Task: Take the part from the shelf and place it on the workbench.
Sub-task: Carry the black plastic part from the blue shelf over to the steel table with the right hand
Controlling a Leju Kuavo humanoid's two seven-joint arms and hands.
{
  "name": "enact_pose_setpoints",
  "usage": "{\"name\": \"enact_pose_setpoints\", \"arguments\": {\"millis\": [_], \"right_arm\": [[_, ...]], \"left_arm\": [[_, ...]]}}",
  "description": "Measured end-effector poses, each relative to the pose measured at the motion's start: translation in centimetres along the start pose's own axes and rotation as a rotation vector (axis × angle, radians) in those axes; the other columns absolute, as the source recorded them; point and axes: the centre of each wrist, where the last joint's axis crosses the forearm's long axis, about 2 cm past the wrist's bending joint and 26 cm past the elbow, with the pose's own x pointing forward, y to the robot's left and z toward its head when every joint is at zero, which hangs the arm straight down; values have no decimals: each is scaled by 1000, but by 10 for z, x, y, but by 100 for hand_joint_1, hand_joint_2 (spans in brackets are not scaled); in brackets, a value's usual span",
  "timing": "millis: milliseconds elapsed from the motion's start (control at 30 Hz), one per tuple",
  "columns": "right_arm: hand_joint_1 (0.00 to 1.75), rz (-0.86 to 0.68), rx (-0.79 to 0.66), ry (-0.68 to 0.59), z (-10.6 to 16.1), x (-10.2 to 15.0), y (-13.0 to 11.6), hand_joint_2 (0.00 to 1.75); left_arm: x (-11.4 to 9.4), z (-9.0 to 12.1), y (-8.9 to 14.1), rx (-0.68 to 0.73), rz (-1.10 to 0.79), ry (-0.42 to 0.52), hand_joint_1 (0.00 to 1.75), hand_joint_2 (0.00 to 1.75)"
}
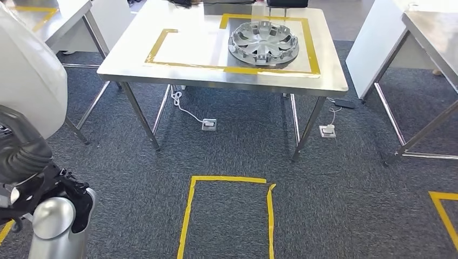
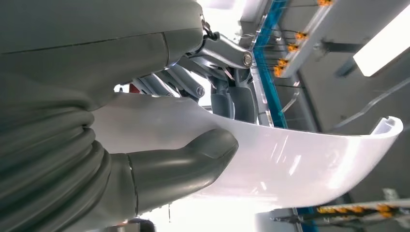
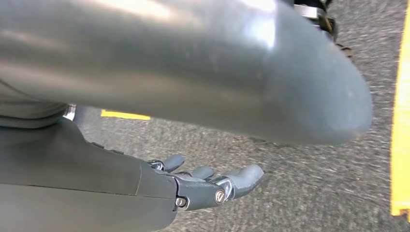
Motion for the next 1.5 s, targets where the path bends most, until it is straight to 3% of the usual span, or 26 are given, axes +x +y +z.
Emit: {"name": "enact_pose_setpoints", "arguments": {"millis": [1500], "right_arm": [[0, 2, -6, 4, 1, -1, -7, 0]], "left_arm": [[2, 7, 3, -9, -9, 10, 175, 175]]}}
